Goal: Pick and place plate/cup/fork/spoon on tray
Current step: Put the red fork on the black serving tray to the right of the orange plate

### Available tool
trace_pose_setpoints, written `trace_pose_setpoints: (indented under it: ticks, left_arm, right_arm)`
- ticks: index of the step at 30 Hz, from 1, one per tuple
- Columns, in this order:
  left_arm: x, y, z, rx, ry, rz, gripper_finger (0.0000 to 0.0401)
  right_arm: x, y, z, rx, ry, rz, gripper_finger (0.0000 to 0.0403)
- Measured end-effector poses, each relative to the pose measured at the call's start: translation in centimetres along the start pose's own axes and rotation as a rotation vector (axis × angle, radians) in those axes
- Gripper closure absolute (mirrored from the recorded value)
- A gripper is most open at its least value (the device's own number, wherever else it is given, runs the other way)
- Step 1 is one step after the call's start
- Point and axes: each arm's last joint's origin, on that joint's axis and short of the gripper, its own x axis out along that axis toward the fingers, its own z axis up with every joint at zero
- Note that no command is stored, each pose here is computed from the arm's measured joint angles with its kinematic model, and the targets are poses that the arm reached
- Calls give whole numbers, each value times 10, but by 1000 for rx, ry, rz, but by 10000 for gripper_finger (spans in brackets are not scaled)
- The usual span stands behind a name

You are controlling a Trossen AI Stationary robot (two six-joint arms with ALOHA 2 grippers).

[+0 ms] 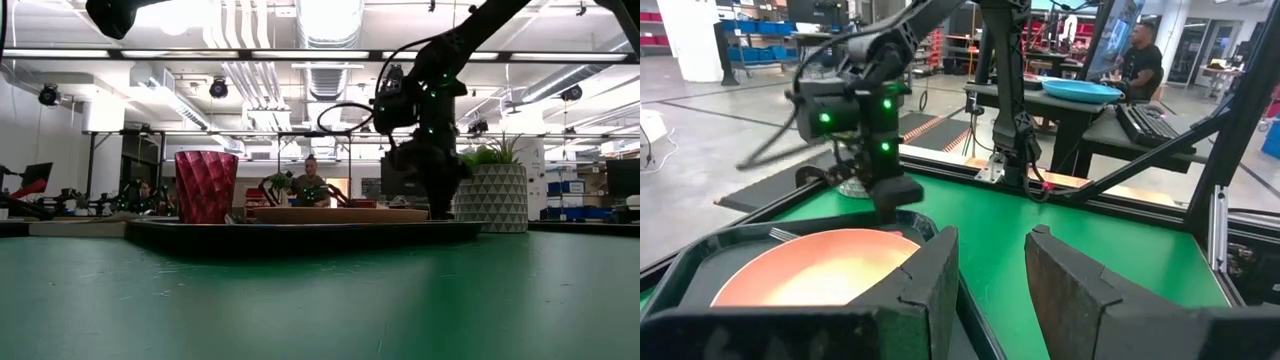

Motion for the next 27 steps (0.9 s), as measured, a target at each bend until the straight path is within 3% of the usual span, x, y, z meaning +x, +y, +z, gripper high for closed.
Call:
trace_pose_setpoints:
  ticks: [4, 13, 19, 27]
  left_arm:
    - [0, 0, 0, 0, 0, 0, 302]
    - [0, 0, 0, 1, 1, 1, 302]
    - [0, 0, 0, 2, 1, 0, 302]
    - [0, 0, 0, 1, 1, 1, 302]
  right_arm:
    - [14, 5, -9, -11, 13, -1, 391]
    - [30, 7, -18, -10, -8, -8, 394]
    - [17, 6, -19, -6, -44, -39, 394]
    - [-1, 16, -33, -5, -62, 78, 394]
